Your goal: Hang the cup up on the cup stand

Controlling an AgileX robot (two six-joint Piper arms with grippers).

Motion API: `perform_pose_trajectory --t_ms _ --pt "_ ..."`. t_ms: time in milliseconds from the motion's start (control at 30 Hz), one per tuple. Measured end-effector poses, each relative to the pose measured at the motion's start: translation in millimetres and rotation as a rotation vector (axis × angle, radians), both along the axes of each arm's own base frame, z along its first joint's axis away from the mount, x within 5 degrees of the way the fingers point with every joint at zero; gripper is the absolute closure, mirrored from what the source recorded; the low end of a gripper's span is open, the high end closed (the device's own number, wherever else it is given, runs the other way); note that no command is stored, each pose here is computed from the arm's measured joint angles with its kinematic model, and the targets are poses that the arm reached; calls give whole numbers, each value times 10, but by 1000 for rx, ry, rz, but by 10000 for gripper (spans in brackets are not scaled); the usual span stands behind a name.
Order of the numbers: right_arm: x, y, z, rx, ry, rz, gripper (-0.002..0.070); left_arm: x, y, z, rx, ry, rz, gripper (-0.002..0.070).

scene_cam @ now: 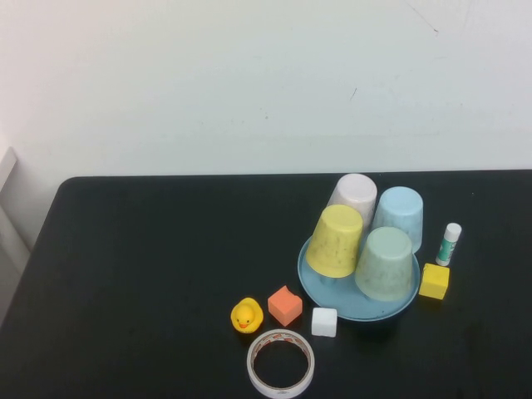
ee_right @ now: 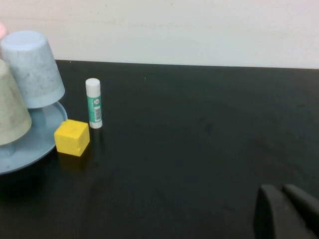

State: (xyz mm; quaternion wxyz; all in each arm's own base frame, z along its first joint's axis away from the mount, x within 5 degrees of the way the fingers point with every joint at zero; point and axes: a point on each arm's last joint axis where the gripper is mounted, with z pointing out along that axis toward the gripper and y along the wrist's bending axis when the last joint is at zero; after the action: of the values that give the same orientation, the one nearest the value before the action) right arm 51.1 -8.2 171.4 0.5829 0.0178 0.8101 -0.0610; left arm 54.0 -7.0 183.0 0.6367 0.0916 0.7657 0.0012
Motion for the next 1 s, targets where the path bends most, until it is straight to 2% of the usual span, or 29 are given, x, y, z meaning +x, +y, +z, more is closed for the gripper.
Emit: perform_pose_trajectory --t_ms 400,1000 --pt "0 0 0 0 0 0 678 -11 25 -60 -35 71 58 677" --pt "0 0 5 0 -1 0 678 -11 26 -60 -37 71 60 677"
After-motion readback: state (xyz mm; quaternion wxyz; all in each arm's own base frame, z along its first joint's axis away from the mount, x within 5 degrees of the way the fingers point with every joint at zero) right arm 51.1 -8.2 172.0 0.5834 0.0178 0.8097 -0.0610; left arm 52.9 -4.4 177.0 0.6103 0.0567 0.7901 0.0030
